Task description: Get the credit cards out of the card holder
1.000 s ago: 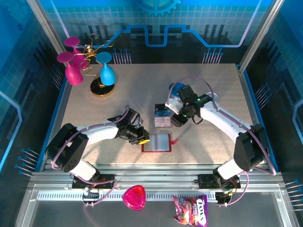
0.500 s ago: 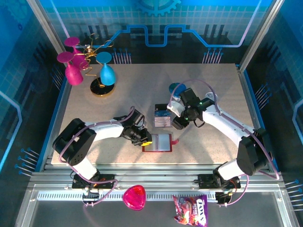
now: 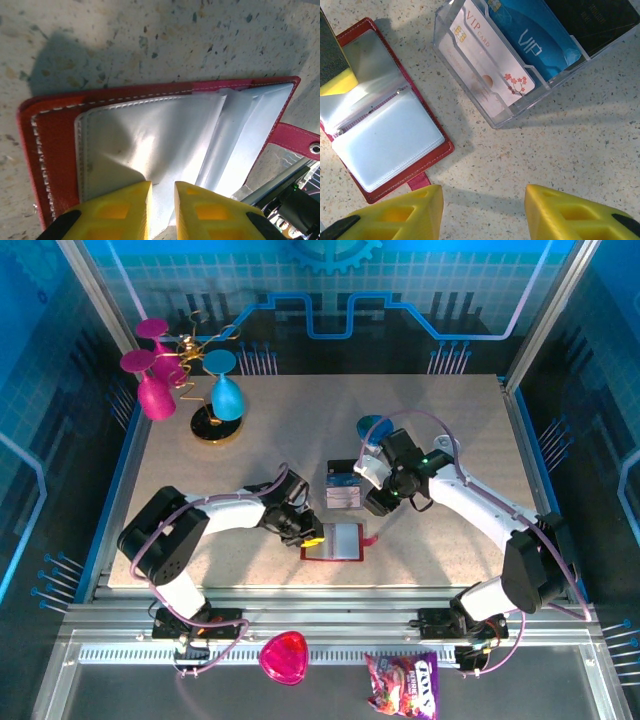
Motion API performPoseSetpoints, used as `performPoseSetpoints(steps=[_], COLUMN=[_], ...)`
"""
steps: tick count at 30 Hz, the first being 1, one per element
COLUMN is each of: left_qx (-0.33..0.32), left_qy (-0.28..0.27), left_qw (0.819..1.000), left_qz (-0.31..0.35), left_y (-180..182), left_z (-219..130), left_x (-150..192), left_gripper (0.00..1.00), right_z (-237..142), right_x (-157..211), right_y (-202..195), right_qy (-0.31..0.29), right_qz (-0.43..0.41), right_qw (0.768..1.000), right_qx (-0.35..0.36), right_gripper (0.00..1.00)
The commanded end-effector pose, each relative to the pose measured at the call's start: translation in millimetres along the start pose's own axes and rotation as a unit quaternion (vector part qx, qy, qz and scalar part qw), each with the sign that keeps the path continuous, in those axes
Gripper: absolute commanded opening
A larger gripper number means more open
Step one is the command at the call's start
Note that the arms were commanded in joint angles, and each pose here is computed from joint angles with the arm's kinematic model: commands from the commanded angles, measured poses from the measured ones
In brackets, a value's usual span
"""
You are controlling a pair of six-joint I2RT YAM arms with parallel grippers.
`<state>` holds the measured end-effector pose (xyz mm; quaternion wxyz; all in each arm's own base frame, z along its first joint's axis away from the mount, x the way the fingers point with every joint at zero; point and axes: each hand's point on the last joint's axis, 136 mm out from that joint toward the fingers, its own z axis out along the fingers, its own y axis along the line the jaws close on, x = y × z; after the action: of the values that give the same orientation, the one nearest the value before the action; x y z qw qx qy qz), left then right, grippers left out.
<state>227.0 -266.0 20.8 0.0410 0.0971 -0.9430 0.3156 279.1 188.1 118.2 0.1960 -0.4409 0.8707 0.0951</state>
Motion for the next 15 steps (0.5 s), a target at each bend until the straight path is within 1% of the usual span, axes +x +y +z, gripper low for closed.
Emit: performPoseSetpoints(steps=[1, 5, 8, 15], left_qx=[-0.018, -0.02, -0.016, -0.011], left_qy=[0.018, 0.014, 0.003, -0.059], left_qw=[1.0, 1.0, 1.0, 0.998], left_qz=[-0.011, -0.007, 0.003, 0.036], left_y=[6, 4, -5, -24], left_z=[6, 4, -4, -42], left_x=[5, 3, -1, -19], left_gripper=[0.2, 0.2, 0.2, 0.21], right_z=[-5, -7, -10, -19], right_x=[-3, -3, -4, 0], right_y=[4, 1, -2, -24], right_qy=[-0.014, -0.021, -0.032, -0.064], right_qz=[0.001, 0.008, 0.019, 0.069], right_qw=[1.0, 1.0, 0.999, 0.995], right_qx=[-0.004, -0.001, 0.002, 0.03], right_gripper=[0.47, 0.47, 0.47, 0.49])
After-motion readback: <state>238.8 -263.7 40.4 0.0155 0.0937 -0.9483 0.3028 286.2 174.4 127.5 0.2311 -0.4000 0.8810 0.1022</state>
